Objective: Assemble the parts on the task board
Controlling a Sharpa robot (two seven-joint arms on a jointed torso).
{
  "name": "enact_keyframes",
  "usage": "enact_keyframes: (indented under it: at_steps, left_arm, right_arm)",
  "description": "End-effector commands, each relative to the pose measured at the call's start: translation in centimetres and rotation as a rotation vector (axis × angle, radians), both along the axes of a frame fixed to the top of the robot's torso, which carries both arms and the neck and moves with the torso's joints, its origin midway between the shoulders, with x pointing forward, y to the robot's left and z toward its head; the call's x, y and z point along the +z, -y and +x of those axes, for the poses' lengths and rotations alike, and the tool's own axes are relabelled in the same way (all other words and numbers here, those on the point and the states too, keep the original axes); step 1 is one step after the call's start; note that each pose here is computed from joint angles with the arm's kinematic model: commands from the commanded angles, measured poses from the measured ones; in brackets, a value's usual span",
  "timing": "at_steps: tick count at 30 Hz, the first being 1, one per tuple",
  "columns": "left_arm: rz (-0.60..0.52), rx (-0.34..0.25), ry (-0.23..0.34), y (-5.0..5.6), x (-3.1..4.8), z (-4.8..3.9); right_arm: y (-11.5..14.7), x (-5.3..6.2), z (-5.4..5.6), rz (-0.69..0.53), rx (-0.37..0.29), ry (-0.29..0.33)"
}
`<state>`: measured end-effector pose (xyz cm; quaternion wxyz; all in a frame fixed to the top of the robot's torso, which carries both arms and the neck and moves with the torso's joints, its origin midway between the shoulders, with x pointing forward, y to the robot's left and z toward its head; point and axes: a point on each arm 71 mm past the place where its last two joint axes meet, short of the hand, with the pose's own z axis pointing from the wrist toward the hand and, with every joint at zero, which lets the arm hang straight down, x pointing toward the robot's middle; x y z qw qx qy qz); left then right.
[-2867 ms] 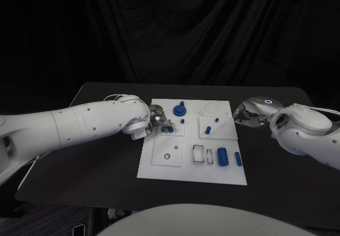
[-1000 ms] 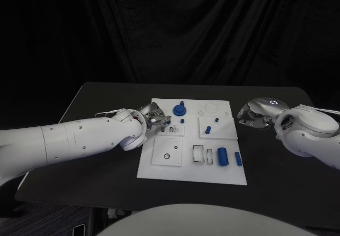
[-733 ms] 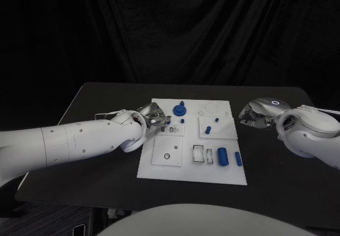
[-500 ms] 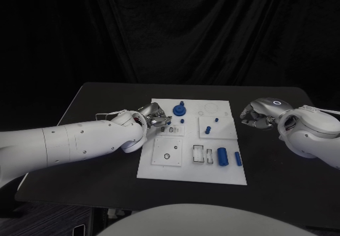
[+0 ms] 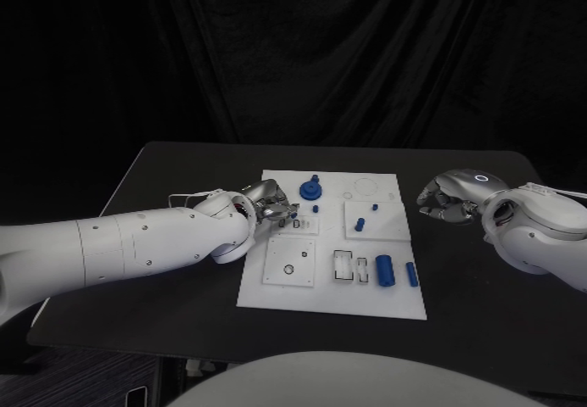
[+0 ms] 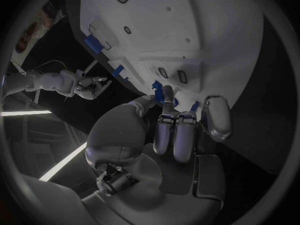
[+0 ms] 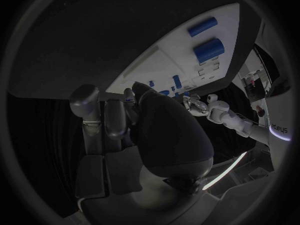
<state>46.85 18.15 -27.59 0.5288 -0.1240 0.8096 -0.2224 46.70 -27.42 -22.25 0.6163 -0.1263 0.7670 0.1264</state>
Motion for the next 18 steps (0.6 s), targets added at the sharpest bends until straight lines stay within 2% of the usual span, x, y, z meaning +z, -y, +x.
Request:
enact_keyframes:
  at_steps: [1,6,14,18]
  left_arm:
    - [0.006,-0.019,-0.008,0.3,-0.14,-0.1]
    - [0.0,-0.02,0.019,0.5,-0.15,-0.19]
    - [0.096,-0.099,0.157,1.0,-0.44,-1.12]
    - [0.125,-0.116,0.179,1.0,-0.76,-1.51]
  right_arm:
    - [0.1,0.0,0.0,0.004,-0.018,0.016]
    - [0.1,0.0,0.0,0.005,-0.019,0.018]
    - [0.2,0.0,0.1,0.004,-0.022,0.018]
    - [0.2,0.0,0.1,0.004,-0.022,0.018]
